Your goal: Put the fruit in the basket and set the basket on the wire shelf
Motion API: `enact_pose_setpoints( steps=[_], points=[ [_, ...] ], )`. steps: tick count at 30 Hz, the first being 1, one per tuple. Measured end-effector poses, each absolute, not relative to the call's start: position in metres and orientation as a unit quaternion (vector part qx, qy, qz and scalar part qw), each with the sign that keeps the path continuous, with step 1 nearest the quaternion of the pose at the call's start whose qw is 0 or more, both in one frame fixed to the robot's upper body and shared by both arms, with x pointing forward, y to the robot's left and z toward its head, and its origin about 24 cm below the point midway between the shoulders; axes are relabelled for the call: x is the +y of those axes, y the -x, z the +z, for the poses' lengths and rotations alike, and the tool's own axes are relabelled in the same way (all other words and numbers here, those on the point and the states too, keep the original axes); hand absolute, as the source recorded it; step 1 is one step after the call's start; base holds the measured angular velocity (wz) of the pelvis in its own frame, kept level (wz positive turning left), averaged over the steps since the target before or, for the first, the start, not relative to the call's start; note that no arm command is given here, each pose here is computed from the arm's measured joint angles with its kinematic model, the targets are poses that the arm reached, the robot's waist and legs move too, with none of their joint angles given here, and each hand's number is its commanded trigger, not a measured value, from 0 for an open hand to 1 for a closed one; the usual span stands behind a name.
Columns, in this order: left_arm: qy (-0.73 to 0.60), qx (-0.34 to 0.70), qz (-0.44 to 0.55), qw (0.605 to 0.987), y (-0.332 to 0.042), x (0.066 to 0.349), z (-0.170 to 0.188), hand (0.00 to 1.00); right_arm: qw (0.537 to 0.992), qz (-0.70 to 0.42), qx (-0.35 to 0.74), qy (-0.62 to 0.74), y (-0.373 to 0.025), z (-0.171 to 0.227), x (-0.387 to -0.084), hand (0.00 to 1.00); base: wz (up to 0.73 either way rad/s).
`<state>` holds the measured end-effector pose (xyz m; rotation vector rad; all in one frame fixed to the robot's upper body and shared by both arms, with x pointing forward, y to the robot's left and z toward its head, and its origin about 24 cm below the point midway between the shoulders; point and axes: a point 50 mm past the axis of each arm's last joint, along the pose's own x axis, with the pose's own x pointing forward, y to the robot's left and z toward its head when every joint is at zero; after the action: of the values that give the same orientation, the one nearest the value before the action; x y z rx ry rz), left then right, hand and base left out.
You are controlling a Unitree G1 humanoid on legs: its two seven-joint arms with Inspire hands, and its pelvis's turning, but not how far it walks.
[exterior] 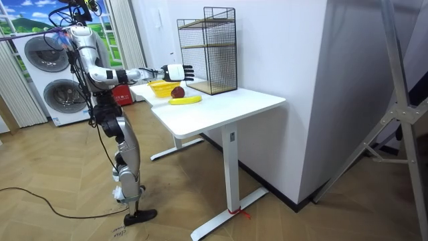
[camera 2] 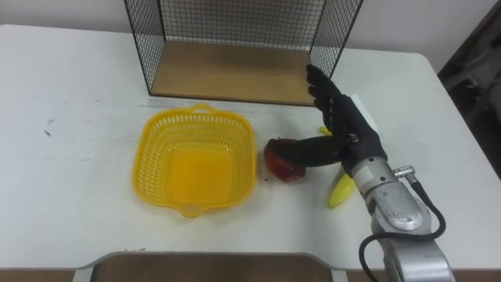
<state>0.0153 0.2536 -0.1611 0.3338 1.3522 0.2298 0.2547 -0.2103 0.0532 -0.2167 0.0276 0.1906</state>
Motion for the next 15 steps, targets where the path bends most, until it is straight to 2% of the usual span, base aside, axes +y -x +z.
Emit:
enact_pose_setpoints(
  steps=[15],
  points=[
    [-0.151, 0.620, 0.102, 0.763, -0.019, 0.254, -0.161, 0.00, 0.986, 0.103, 0.055, 0.122, -0.253, 0.038, -0.215, 0.00, 0.00]
  ],
)
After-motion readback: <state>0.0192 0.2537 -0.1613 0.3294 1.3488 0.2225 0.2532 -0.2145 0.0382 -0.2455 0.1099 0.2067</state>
